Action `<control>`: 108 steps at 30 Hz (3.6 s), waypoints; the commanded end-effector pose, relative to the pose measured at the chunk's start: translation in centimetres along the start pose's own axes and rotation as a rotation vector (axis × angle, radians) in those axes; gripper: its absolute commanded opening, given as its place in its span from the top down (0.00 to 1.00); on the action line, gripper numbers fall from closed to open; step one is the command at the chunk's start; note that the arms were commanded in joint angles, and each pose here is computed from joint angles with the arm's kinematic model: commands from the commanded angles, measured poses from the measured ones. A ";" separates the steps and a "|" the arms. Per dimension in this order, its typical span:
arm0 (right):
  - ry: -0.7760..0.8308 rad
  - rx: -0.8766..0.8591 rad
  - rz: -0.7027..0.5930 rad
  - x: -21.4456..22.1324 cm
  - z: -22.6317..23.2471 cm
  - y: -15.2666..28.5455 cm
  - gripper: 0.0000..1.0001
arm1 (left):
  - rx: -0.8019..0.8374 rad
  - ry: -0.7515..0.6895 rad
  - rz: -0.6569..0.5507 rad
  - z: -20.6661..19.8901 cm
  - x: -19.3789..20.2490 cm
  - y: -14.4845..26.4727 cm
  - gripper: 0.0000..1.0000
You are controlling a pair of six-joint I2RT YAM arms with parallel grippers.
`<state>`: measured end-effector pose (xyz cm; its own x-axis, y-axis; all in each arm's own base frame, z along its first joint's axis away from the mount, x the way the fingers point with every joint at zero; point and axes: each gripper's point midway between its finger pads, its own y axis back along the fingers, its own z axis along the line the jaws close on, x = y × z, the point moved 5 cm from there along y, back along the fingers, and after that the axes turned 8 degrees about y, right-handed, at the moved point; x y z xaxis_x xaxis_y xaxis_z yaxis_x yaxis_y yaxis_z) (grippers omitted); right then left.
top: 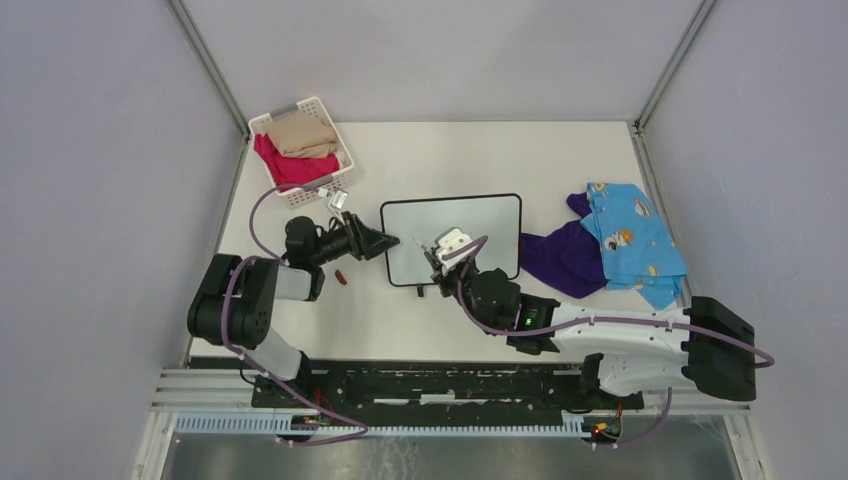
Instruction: Write a sentence on the whiteboard
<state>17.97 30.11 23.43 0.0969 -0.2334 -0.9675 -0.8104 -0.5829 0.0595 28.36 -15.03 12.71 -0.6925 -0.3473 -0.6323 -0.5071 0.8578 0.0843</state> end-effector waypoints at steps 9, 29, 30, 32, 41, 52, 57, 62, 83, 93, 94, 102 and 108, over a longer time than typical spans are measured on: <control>-0.005 0.037 -0.073 -2.8 0.5 -1.7 1.00 | 0.159 -0.034 -0.071 -1.6 -1.0 -0.1 0.49; -0.032 0.135 -0.080 -2.8 0.4 -3.9 1.00 | 0.107 -0.026 -0.043 -0.6 -0.6 -0.3 0.65; -0.032 0.134 -0.080 -2.8 0.5 -4.1 1.00 | 0.105 -0.024 -0.042 -0.5 -0.6 -0.3 0.65; -0.036 0.132 -0.073 -2.6 0.4 -4.4 1.00 | 0.104 -0.022 -0.038 -0.5 -0.6 -0.4 0.65; -0.049 0.149 -0.061 -2.0 -0.1 -5.2 1.00 | 0.096 -0.029 -0.022 -0.6 -0.5 -0.5 0.66; -0.042 0.156 -0.023 -0.1 -0.4 -5.7 1.00 | 0.091 -0.032 -0.011 -0.6 -0.4 -0.7 0.69; -0.038 0.154 -0.002 0.8 -0.4 -5.5 1.00 | 0.081 -0.042 -0.011 -0.5 -0.4 -0.7 0.72; -0.024 0.157 0.019 1.7 -0.7 -5.2 1.00 | 0.079 -0.039 -0.009 -0.5 -0.4 -0.7 0.74; -0.091 0.121 -0.023 1.1 -1.4 -3.3 1.00 | 0.071 -0.034 -0.007 -0.5 -0.6 -0.8 0.59; -0.108 0.139 -0.073 -0.6 -2.1 -3.0 1.00 | 0.057 -0.062 -0.045 -1.0 -1.5 -0.6 0.54; -0.106 0.139 -0.072 -0.6 -2.0 -3.1 1.00 | 0.056 -0.060 -0.044 -0.9 -1.5 -0.6 0.54; -0.096 0.182 -0.039 0.0 -2.3 -4.0 1.00 | 0.053 -0.045 -0.030 -0.5 -1.2 -0.7 0.57; -0.086 0.178 -0.019 0.7 -2.0 -4.5 1.00 | 0.051 -0.040 -0.026 -0.4 -1.1 -0.7 0.58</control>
<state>22.21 30.29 20.94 0.0472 -0.2133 -0.9758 -0.8901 -0.4524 0.0558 28.39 -15.51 12.60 -0.7190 -0.3658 -0.5909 -0.4937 0.8673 0.0639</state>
